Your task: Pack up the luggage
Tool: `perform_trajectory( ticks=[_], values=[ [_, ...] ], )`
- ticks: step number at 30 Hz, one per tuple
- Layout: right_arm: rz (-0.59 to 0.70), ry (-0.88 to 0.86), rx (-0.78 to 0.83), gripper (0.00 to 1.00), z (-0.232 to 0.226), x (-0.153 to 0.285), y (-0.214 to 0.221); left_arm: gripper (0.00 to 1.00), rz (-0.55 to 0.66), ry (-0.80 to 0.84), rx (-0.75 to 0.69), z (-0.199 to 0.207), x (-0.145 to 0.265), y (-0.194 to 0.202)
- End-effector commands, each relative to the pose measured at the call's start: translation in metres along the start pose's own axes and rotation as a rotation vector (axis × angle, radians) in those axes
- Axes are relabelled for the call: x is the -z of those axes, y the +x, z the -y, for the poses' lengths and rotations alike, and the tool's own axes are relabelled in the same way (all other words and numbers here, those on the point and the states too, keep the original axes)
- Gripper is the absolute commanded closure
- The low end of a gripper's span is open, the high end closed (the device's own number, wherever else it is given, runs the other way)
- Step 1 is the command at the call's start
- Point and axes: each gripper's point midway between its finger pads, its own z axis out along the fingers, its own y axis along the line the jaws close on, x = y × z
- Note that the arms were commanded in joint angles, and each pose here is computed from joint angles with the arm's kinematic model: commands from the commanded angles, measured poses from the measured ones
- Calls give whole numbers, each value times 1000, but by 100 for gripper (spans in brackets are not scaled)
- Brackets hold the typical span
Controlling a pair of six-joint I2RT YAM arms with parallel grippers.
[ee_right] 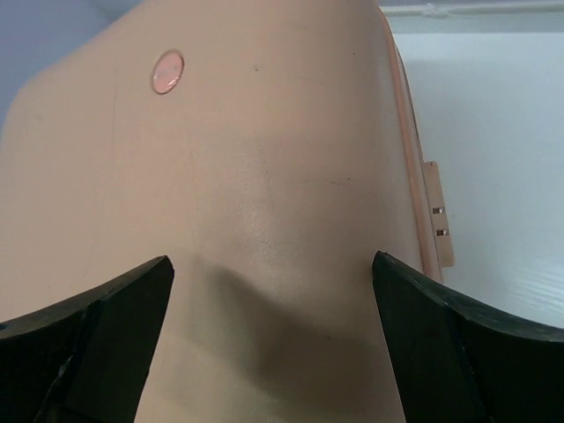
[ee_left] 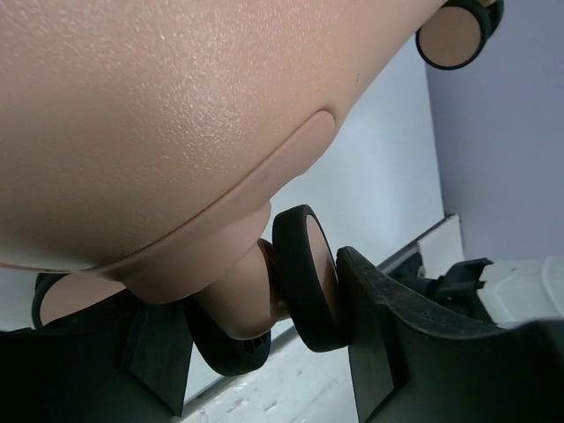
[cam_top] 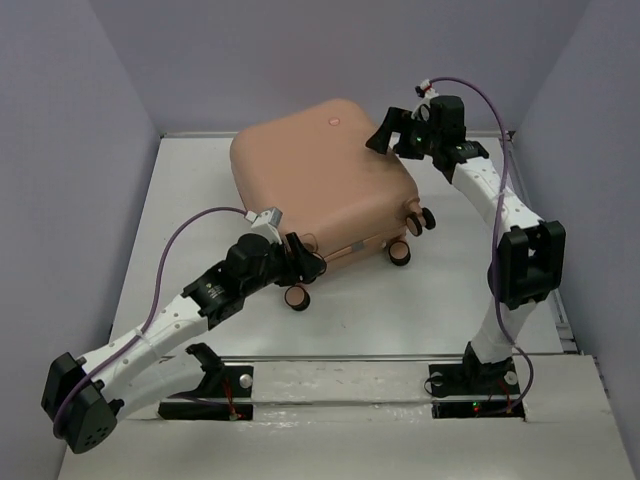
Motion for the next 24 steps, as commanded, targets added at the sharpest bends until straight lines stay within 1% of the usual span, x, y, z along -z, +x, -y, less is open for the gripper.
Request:
perform_trajectory(
  ticks=[1,3,4,5,6,7,8,9,10,12,13,14,15,16,17,18,21,22,24],
  values=[
    [3,-322,66,0,-120,32,-23,94,-45,342,-172,67,16,13],
    [72,-309,110,0,-129,53,-41,94,-20,349,-137,71,18,7],
    [119,-309,137,0,-137,78,-49,94,-3,359,-128,74,21,4],
    [152,-302,161,0,-139,90,-53,94,20,361,-116,75,21,-1],
    [171,-303,167,0,-140,102,-51,94,35,370,-93,79,24,-4],
    [208,-312,187,3,-143,125,-38,94,51,380,-78,80,24,-7],
    [215,-330,199,9,-148,135,-23,94,66,386,-64,81,25,-9],
    [222,-341,203,18,-148,144,-7,94,79,400,-39,85,29,-13],
    [229,-349,193,45,-140,157,26,94,93,411,-23,86,30,-15],
    [211,-388,189,77,-146,165,72,94,120,420,14,88,33,-21],
    [245,-370,180,91,-143,166,84,94,129,431,29,89,34,-21],
    [212,-353,168,93,-127,167,127,94,138,433,41,89,34,-23],
    [208,-356,163,93,-124,166,145,94,142,441,49,91,35,-24],
    [240,-347,142,93,-122,165,154,94,146,452,65,93,36,-25],
    [248,-320,127,93,-110,163,164,94,148,459,70,94,36,-26],
    [249,-244,111,91,-87,155,182,94,152,468,76,97,37,-28],
    [246,-127,98,83,-53,143,201,94,170,478,80,100,42,-32],
    [284,-99,85,78,-48,141,195,94,179,478,83,99,44,-34],
    [296,-56,81,70,-35,135,201,94,199,486,86,100,50,-37]
  ],
)
